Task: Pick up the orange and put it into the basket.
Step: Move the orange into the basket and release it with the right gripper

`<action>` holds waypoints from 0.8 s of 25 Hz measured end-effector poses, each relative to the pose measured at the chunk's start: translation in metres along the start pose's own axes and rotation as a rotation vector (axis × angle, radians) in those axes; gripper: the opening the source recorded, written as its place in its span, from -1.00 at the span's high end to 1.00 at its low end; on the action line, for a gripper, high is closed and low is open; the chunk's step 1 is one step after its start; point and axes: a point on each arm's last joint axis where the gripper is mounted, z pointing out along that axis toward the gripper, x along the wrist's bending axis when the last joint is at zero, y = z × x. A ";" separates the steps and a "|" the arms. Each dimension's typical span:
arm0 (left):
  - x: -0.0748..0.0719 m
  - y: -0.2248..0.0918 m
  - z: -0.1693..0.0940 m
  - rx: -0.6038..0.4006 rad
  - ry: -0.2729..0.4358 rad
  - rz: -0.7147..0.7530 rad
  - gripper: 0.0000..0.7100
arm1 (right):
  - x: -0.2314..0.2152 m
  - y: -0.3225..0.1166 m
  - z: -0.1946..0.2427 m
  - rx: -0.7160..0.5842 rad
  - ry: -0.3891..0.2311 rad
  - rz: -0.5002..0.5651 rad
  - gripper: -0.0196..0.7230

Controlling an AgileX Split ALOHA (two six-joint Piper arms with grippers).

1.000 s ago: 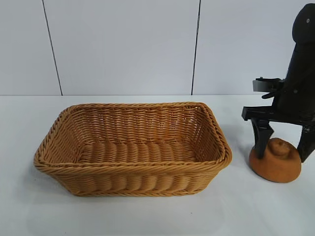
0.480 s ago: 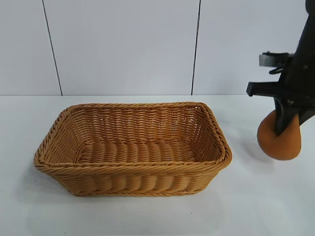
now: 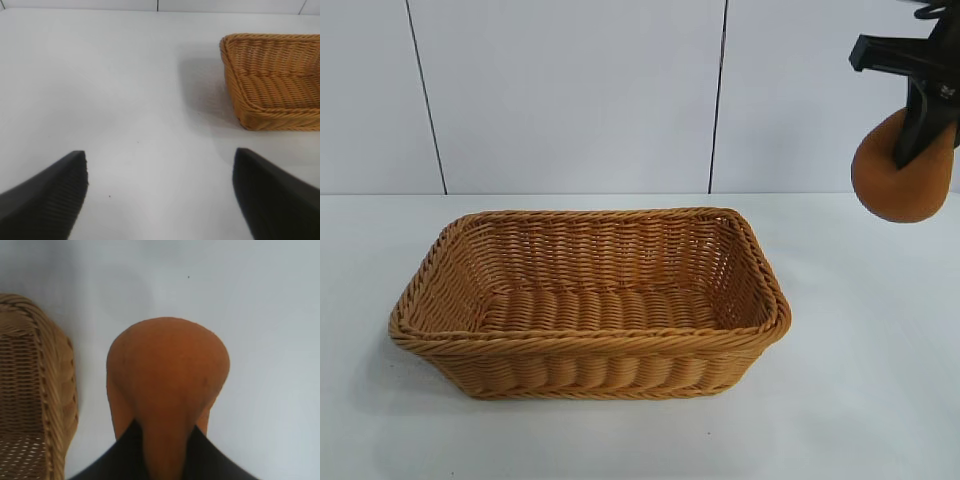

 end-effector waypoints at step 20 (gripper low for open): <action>0.000 0.000 0.000 0.000 0.000 0.000 -0.61 | 0.115 -0.005 -0.011 -0.086 0.298 -0.124 0.83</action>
